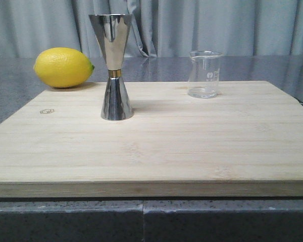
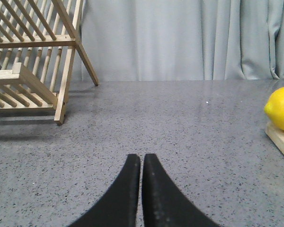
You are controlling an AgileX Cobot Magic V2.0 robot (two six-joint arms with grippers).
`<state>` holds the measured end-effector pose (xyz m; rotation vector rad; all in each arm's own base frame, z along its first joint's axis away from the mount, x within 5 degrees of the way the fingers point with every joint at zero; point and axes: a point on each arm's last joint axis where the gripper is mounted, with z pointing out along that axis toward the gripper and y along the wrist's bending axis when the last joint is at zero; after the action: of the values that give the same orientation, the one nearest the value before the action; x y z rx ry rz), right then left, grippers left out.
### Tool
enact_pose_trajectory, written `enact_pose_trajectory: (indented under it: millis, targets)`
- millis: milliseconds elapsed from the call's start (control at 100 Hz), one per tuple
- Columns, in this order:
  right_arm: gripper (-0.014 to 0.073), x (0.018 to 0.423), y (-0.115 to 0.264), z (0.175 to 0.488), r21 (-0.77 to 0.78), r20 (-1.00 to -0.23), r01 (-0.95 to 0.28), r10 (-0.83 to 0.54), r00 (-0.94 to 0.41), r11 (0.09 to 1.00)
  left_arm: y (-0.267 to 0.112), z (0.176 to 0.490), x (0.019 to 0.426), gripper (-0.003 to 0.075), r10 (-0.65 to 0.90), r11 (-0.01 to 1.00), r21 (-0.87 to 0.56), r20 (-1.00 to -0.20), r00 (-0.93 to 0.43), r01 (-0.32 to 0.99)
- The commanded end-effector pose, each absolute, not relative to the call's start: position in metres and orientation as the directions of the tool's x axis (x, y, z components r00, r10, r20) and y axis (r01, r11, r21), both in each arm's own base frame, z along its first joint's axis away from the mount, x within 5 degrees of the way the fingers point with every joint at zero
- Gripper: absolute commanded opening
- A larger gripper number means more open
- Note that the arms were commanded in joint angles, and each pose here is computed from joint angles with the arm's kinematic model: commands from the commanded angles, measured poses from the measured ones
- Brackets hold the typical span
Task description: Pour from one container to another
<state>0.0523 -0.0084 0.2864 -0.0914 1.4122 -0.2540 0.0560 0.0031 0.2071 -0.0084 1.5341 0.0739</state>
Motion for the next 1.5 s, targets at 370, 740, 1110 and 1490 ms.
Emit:
enact_pose_trajectory:
  millis: [370, 740, 1110, 1490]
  targets:
    - [-0.0063, 0.043, 0.001, 0.257, -0.118, -0.967, 0.014, -0.118, 0.227, 0.993, 0.002, 0.205, 0.055, -0.0019, 0.038, 0.998, 0.033, -0.994, 0.099, -0.049]
    - [-0.0063, 0.053, 0.001, 0.219, -0.071, -0.981, -0.002, -0.070, 0.183, 0.997, 0.002, 0.205, 0.055, -0.0019, 0.038, 0.998, 0.033, -0.994, 0.099, -0.049]
    - [-0.0063, 0.054, 0.001, 0.214, -0.058, -0.986, -0.006, -0.056, 0.159, 0.998, 0.002, 0.205, 0.055, -0.0019, 0.038, 0.998, 0.033, -0.994, 0.099, -0.049]
    - [-0.0063, 0.054, 0.001, 0.214, -0.058, -0.986, -0.006, -0.056, 0.159, 0.998, 0.002, 0.205, 0.055, -0.0019, 0.038, 0.998, 0.033, -0.994, 0.099, -0.049]
